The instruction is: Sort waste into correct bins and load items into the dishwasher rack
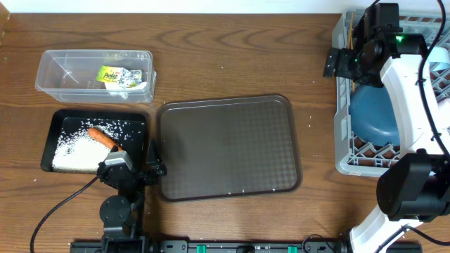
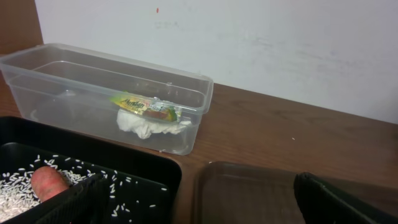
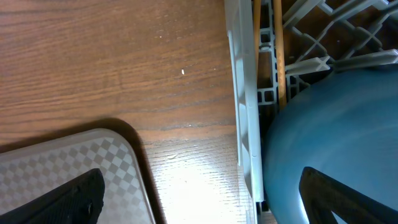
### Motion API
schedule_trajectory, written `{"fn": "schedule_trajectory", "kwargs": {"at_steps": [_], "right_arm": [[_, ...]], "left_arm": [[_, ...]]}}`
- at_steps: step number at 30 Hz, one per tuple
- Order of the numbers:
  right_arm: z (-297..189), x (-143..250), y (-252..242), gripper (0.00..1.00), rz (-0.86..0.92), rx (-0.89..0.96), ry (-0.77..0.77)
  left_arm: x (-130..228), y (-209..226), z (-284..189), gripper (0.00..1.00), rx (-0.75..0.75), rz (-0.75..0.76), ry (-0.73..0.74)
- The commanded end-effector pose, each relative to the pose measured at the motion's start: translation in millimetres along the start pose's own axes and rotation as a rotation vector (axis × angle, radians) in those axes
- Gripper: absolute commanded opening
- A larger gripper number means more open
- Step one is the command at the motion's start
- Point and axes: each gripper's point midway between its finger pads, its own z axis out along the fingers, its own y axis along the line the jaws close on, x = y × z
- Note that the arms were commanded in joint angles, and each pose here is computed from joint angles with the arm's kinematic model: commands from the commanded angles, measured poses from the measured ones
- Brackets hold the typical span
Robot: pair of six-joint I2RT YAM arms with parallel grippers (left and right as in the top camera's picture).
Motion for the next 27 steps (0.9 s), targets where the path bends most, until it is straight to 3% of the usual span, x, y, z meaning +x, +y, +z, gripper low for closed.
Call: {"fn": "schedule_trajectory", "kwargs": {"at_steps": [1,10,18,27], "right_arm": [[-12.5,-5.3,1.6,0.99,0.008,-0.005,-0.033],[-75.6,-11.7,14.9,0.99,-0.023,-0.043,-0.178],[-169.5,1.6,-2.3,0.99,-0.306,0.081,-0.369],[-248.5,25.7,-6.6,0.99,-0.296,0.073,-0.557]], "left_arm": [[16.6,9.8,0.8,0.98,-0.044,0.020,0.053],[16.6,9.9,0.8,0.98,-0.045,0.020,0.053],[16.7,9.8,0.8,0.98,-0.044,0.020,0.053],[16.6,9.9,0.8,0.98,-0.045,0.021,0.052]]}}
